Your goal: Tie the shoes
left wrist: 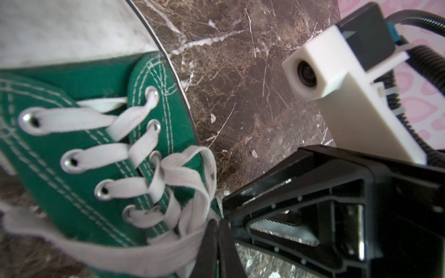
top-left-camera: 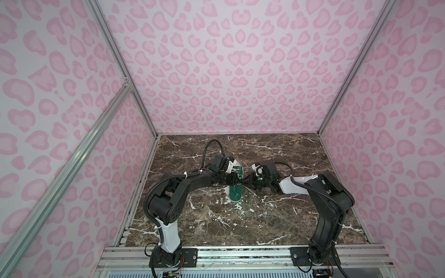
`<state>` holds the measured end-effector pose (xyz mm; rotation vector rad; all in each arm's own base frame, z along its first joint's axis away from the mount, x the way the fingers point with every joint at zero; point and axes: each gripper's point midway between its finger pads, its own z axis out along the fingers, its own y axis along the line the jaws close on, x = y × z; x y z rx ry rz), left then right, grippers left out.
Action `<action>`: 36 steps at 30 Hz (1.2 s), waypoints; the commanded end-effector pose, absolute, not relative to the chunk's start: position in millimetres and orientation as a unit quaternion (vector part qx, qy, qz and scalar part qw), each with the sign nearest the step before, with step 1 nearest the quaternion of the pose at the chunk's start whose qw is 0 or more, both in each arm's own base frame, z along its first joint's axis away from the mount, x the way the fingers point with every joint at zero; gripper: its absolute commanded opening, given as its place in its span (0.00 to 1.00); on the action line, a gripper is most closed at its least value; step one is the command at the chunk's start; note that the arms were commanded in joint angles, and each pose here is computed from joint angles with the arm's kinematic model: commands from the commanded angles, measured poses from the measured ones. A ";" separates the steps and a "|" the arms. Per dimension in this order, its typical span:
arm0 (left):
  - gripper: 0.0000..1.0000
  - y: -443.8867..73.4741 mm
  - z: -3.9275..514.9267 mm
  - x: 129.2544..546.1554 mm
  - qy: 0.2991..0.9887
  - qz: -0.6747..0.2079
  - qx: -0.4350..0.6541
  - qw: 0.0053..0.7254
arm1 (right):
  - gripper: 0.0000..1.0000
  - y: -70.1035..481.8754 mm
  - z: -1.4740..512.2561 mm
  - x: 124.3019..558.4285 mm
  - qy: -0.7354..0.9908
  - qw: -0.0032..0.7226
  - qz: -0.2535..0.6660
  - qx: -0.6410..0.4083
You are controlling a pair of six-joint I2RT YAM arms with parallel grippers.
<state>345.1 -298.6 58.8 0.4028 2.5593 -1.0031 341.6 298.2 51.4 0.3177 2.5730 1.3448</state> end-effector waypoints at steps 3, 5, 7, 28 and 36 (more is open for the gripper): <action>0.06 -294.2 62.2 350.3 0.908 -0.346 0.137 0.191 | 0.22 301.8 49.5 340.8 0.875 0.105 0.462 0.102; 0.07 -293.8 62.8 350.9 0.908 -0.347 0.136 0.192 | 0.22 301.9 47.8 339.9 0.876 0.103 0.460 0.102; 0.07 -293.0 63.5 351.7 0.908 -0.347 0.134 0.193 | 0.22 302.5 47.3 339.2 0.877 0.101 0.458 0.100; 0.07 -288.7 62.4 351.6 0.908 -0.350 0.127 0.193 | 0.16 310.5 48.6 338.7 0.881 0.098 0.455 0.085; 0.06 -287.8 62.5 352.1 0.908 -0.349 0.125 0.194 | 0.10 309.3 46.4 340.0 0.891 0.098 0.436 0.080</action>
